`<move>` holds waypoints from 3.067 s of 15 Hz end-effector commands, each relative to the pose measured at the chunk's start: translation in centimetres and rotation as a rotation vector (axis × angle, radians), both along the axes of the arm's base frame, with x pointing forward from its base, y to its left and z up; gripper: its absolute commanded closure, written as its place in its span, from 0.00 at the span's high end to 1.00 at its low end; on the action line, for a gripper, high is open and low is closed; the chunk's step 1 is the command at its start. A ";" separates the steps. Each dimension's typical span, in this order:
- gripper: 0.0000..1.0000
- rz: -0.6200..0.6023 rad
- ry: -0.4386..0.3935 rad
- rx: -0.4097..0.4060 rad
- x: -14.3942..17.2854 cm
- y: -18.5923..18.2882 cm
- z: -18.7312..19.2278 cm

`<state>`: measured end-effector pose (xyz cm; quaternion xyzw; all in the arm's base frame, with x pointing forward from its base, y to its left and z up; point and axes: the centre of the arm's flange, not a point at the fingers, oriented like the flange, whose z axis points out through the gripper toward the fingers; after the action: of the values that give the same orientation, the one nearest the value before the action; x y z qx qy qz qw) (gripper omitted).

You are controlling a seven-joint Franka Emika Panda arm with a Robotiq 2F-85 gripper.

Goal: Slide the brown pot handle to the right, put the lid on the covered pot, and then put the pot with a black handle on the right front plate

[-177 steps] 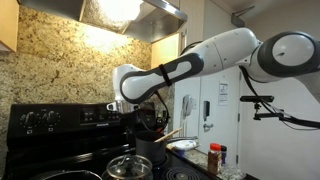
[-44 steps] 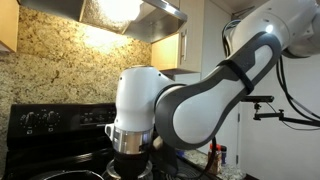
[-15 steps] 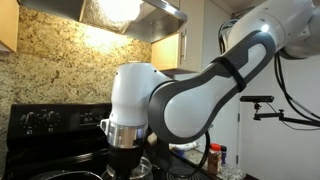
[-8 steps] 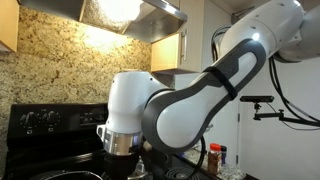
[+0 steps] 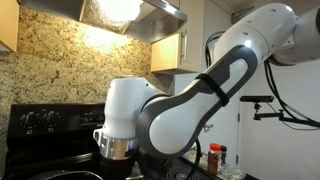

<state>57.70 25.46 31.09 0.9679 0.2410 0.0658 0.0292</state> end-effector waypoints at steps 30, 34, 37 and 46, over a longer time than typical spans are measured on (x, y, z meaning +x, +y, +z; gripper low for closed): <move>0.15 -0.018 -0.106 0.017 -2.3 -0.2 7.9; 0.15 -0.046 -0.080 0.017 -2.8 -1.7 4.9; 0.15 -0.054 -0.058 0.025 -4.0 -2.6 1.5; 0.15 -0.076 -0.071 0.087 -10.3 -1.7 -6.8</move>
<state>50.78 23.10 27.56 0.9728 0.2039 0.1103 0.0043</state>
